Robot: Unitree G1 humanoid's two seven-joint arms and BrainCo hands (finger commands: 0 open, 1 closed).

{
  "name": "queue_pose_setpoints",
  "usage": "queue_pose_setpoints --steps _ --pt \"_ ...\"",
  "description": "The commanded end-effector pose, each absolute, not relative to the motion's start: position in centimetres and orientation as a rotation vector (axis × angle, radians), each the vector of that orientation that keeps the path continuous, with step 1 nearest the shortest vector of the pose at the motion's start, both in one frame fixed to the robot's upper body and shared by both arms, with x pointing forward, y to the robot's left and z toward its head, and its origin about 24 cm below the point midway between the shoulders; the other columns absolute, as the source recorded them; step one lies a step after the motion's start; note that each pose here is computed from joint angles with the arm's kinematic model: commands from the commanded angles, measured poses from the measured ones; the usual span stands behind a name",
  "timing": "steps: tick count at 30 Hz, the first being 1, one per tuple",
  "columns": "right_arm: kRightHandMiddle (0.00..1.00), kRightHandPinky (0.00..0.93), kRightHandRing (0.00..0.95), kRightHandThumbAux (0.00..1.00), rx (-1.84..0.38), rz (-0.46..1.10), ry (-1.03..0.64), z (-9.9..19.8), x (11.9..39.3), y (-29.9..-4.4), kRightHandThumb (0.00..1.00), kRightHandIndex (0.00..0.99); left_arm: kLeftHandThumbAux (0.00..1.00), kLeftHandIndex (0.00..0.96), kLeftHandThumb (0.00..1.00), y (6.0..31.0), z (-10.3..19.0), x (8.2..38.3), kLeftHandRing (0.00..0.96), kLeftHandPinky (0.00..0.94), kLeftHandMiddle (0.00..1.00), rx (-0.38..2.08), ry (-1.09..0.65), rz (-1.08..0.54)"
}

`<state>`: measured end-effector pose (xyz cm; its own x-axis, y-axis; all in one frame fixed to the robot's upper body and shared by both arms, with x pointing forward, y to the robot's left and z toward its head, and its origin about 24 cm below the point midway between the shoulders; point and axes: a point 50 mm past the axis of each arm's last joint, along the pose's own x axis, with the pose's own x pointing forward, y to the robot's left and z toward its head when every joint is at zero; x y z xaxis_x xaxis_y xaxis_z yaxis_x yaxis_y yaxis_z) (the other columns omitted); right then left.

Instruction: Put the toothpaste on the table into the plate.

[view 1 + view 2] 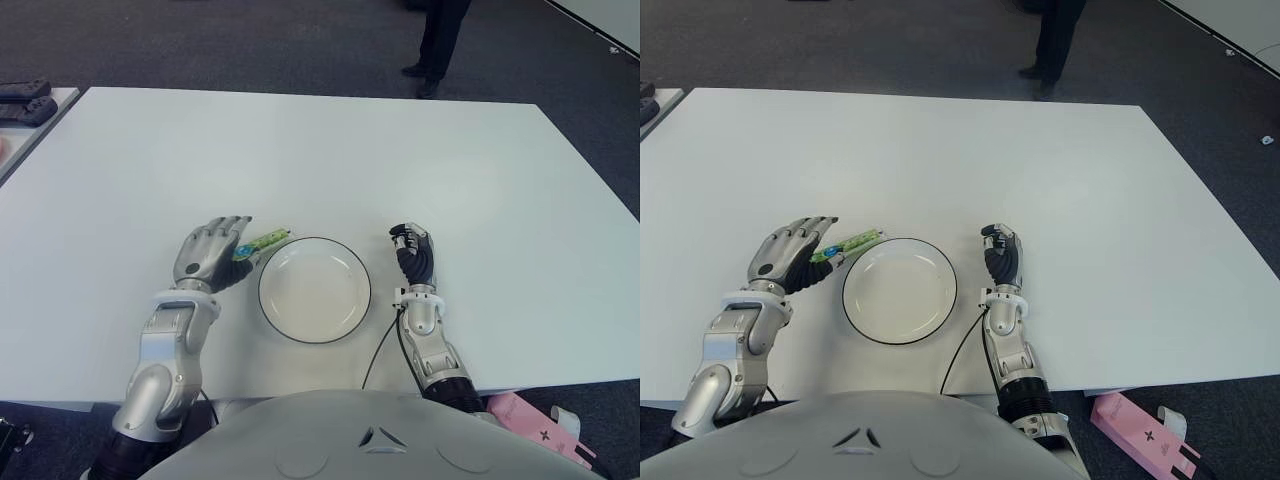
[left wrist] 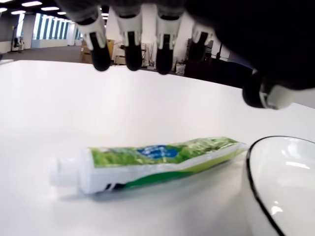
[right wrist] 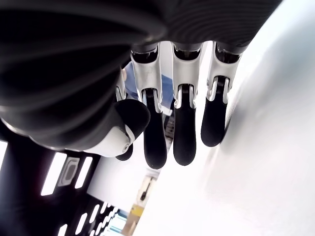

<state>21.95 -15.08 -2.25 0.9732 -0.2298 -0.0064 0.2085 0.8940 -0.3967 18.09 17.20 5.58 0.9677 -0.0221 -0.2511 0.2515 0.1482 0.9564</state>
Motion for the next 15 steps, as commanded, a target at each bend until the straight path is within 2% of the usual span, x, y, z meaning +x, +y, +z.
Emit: queue_pose_setpoints --steps 1,15 --pt "0.454 0.396 0.429 0.688 -0.412 -0.227 0.08 -2.73 21.67 -15.1 0.838 0.432 0.261 0.0 0.439 16.98 6.31 18.38 0.103 0.131 0.102 1.394 0.16 -0.233" --pt "0.453 0.378 0.427 0.688 -0.412 -0.234 0.086 -2.8 21.54 -15.09 0.839 0.433 0.3 0.0 0.452 16.27 6.93 18.93 0.117 0.101 0.124 1.437 0.085 -0.333"
